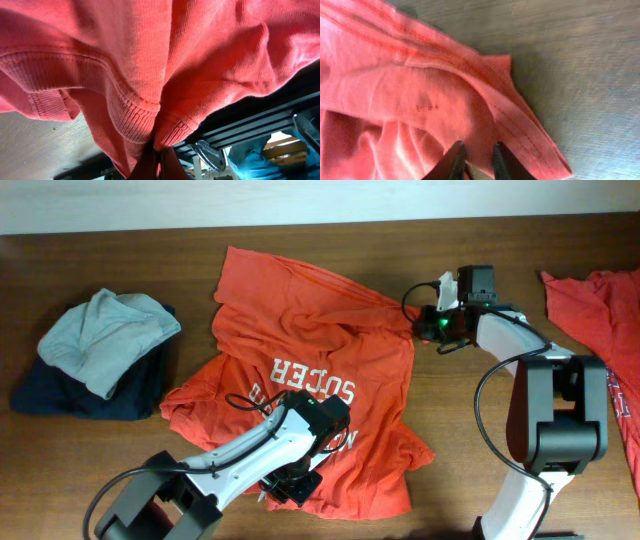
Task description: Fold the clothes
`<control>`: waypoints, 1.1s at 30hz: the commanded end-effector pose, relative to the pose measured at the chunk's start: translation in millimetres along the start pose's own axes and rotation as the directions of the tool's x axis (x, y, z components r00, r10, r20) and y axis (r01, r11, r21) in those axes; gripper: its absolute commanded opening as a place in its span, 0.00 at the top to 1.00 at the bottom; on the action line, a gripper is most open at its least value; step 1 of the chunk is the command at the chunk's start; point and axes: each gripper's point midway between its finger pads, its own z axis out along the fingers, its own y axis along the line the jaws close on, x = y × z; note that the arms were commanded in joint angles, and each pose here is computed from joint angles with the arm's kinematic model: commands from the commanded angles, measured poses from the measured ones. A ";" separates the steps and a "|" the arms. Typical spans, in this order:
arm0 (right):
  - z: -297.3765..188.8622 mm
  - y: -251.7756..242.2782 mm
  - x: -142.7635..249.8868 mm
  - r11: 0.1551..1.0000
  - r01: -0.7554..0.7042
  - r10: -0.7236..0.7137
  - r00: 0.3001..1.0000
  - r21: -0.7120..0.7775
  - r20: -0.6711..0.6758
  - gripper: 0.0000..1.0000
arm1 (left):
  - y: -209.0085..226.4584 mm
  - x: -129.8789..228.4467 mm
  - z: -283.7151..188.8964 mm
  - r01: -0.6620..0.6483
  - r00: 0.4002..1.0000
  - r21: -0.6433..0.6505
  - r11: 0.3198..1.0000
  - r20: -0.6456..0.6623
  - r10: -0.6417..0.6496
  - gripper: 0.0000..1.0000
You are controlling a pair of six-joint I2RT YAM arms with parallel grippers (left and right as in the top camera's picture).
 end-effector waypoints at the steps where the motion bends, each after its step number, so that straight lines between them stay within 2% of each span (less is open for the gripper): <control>1: -9.6 -27.1 -18.1 0.988 0.006 -0.017 0.997 0.152 0.075 0.81 | 2.7 -3.6 -3.0 0.013 1.000 -0.012 1.000 0.010 -0.013 0.99; 4: -17.6 -55.0 -24.9 0.966 -0.026 -0.002 0.994 0.257 0.108 0.84 | 2.8 -2.9 -3.0 0.013 1.000 -0.012 1.000 0.007 -0.013 0.99; 8: -26.8 -78.6 -26.3 0.963 -0.079 0.049 0.992 0.259 0.120 0.84 | 3.4 -4.1 -3.0 0.012 1.000 -0.016 1.000 0.012 -0.012 1.00; 9: -26.3 -73.4 -25.1 0.977 -0.079 0.058 0.992 0.198 0.110 0.75 | 3.4 -4.1 -3.0 0.012 1.000 -0.016 1.000 0.012 -0.012 0.99; 10: -25.1 -61.0 -22.9 0.994 -0.033 0.023 0.996 0.108 0.087 0.53 | 3.4 -4.1 -3.0 0.012 1.000 -0.016 1.000 0.012 -0.012 0.99; 12: -23.8 -47.7 -19.5 0.999 0.022 -0.024 0.997 0.036 0.068 0.39 | 3.4 -4.0 -3.0 0.012 1.000 -0.016 1.000 0.011 -0.012 1.00; 14: -21.4 -45.0 -14.4 0.999 0.023 -0.025 0.999 0.038 0.048 0.36 | 3.4 -4.0 -3.0 0.013 1.000 -0.016 1.000 0.011 -0.013 0.99; 18: 1.3 -36.7 6.8 1.000 0.021 -0.021 0.999 0.018 -0.026 0.35 | 3.4 -4.4 -3.0 0.012 1.000 -0.016 1.000 0.013 -0.012 0.99; 21: 12.7 -28.0 20.8 1.000 0.027 -0.027 0.997 -0.005 -0.074 0.40 | 3.1 -6.0 -3.0 0.012 1.000 -0.014 1.000 0.020 -0.012 0.99; 23: 13.4 -26.4 25.8 1.000 0.023 -0.023 0.995 -0.005 -0.094 0.55 | 3.1 -6.0 -3.0 0.012 1.000 -0.014 1.000 0.020 -0.012 1.00; 25: 12.8 -27.8 27.8 1.000 0.017 -0.017 0.995 -0.003 -0.102 0.59 | 3.1 -6.1 -3.0 0.012 1.000 -0.014 1.000 0.020 -0.012 0.99; 26: 12.6 -28.4 27.8 1.000 0.016 -0.016 0.995 -0.002 -0.102 0.67 | 3.0 -6.7 -3.0 0.012 1.000 -0.014 1.000 0.022 -0.012 1.00; 29: 12.6 -28.1 27.1 1.000 0.017 -0.017 0.995 -0.003 -0.100 0.78 | 2.8 -8.7 -3.1 0.011 0.999 -0.013 1.000 0.031 -0.010 0.99; 33: 6.8 -43.3 0.6 0.999 -0.025 0.025 1.000 0.034 -0.006 0.96 | 2.9 -8.6 -3.1 0.011 0.999 -0.014 1.000 0.030 -0.010 0.99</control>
